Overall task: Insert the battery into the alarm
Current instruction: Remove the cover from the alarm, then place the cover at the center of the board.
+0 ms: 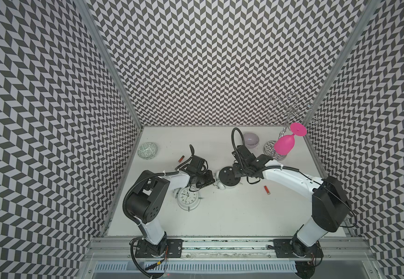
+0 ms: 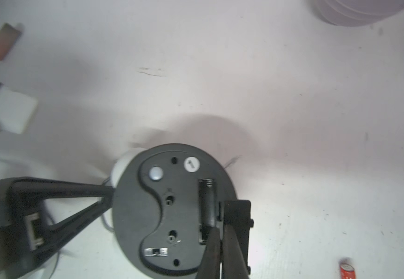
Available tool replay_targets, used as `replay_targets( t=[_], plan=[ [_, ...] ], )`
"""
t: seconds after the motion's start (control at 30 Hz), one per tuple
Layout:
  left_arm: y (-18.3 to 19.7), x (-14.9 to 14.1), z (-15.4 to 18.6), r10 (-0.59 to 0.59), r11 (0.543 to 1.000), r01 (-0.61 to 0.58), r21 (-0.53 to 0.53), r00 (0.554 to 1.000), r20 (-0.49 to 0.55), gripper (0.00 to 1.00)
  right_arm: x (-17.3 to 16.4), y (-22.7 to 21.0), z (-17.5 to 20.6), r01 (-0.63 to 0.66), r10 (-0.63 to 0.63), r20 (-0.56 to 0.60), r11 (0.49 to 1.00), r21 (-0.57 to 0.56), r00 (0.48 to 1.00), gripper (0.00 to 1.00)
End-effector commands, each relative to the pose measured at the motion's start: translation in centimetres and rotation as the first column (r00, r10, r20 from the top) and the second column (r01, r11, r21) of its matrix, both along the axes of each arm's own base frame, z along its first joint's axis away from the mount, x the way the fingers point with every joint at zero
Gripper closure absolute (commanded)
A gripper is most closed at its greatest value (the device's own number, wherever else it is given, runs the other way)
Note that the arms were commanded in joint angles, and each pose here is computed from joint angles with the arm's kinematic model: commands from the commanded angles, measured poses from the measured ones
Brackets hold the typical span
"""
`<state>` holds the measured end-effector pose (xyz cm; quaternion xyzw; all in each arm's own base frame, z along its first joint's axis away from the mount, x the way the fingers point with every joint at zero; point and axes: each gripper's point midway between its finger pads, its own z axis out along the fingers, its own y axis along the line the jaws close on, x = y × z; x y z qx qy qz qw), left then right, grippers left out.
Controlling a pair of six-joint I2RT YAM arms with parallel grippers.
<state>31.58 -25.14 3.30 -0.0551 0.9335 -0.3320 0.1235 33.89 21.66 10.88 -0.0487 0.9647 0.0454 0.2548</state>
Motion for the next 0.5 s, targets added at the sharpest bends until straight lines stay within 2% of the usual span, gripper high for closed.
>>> replay_targets(
  t=[0.0,0.17,0.3,0.47],
  plan=[
    [-0.4,0.7,0.7,-0.008,1.000,0.009,-0.015,0.999,0.045,1.00,0.6,-3.0,-2.3,0.061,-0.061,0.002,0.998,-0.026,0.998,0.98],
    [-0.4,0.9,0.8,-0.009,1.000,0.009,-0.007,0.999,0.045,1.00,2.2,-3.7,-5.2,0.052,-0.052,0.018,0.998,-0.019,0.998,0.98],
    [-0.2,0.9,0.6,-0.010,1.000,0.009,0.005,0.999,0.044,1.00,2.6,-3.6,-5.9,0.046,-0.045,0.013,0.999,-0.016,0.999,0.96],
    [-0.1,1.0,0.7,-0.001,1.000,0.001,0.008,0.999,0.044,1.00,2.5,-4.6,-3.6,0.072,-0.071,0.067,0.997,-0.019,0.995,0.67]
  ],
)
